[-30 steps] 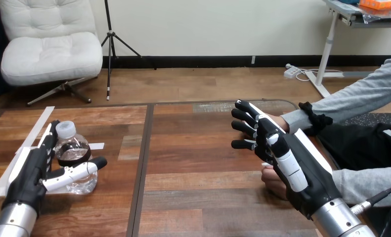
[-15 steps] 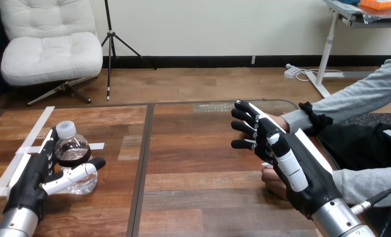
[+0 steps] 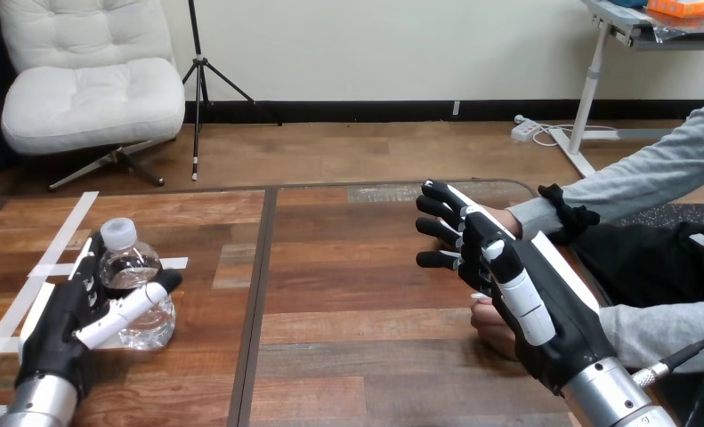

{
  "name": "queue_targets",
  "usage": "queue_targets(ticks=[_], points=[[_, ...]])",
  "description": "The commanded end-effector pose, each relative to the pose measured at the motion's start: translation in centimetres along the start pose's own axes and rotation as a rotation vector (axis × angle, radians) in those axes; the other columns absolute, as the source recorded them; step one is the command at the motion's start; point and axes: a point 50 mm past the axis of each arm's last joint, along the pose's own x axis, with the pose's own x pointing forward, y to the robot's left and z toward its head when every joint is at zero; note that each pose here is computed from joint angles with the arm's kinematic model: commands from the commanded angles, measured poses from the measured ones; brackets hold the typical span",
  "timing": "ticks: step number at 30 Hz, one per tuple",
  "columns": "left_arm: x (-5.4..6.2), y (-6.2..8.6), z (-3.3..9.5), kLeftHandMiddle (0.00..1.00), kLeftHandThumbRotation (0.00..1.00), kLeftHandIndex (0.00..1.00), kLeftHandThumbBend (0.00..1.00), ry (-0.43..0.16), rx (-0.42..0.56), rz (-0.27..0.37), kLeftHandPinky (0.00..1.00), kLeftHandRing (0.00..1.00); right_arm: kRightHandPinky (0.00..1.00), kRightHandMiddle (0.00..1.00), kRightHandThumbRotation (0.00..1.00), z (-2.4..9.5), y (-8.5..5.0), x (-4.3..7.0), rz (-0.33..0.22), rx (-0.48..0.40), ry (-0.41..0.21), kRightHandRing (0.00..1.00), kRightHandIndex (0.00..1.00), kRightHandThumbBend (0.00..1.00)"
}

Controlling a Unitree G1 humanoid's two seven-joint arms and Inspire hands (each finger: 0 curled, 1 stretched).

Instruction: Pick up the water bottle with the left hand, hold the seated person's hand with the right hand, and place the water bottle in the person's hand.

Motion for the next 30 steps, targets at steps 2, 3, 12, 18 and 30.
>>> queue_targets(ticks=[2,3,12,18,30], points=[[1.82,-0.48,2.45,1.00,0.39,1.00,1.00,-0.077,-0.038,0.041,1.00,1.00,0.81,0.94,1.00,1.98,-0.04,0.77,-0.003,-0.011,-0.098,0.92,0.94,1.00],[1.84,-0.53,2.46,1.00,0.38,1.00,1.00,-0.074,-0.036,0.048,1.00,1.00,0.81,0.94,1.00,1.98,-0.05,0.76,-0.003,-0.010,-0.098,0.92,0.94,1.00],[2.06,-0.70,2.40,1.00,0.31,1.00,0.93,-0.047,-0.002,0.095,1.00,1.00,0.80,0.93,1.00,2.00,-0.12,0.71,-0.005,-0.003,-0.100,0.91,0.93,1.00],[2.20,-0.81,2.40,0.98,0.27,1.00,0.92,-0.033,0.047,0.120,0.99,0.98,0.80,0.93,1.00,2.00,-0.15,0.73,-0.006,0.001,-0.104,0.91,0.93,1.00],[2.39,-1.00,2.40,0.99,0.24,1.00,0.88,-0.011,0.093,0.117,0.99,0.99,0.80,0.93,1.00,2.15,-0.12,0.77,-0.002,0.005,-0.115,0.91,0.92,1.00]])
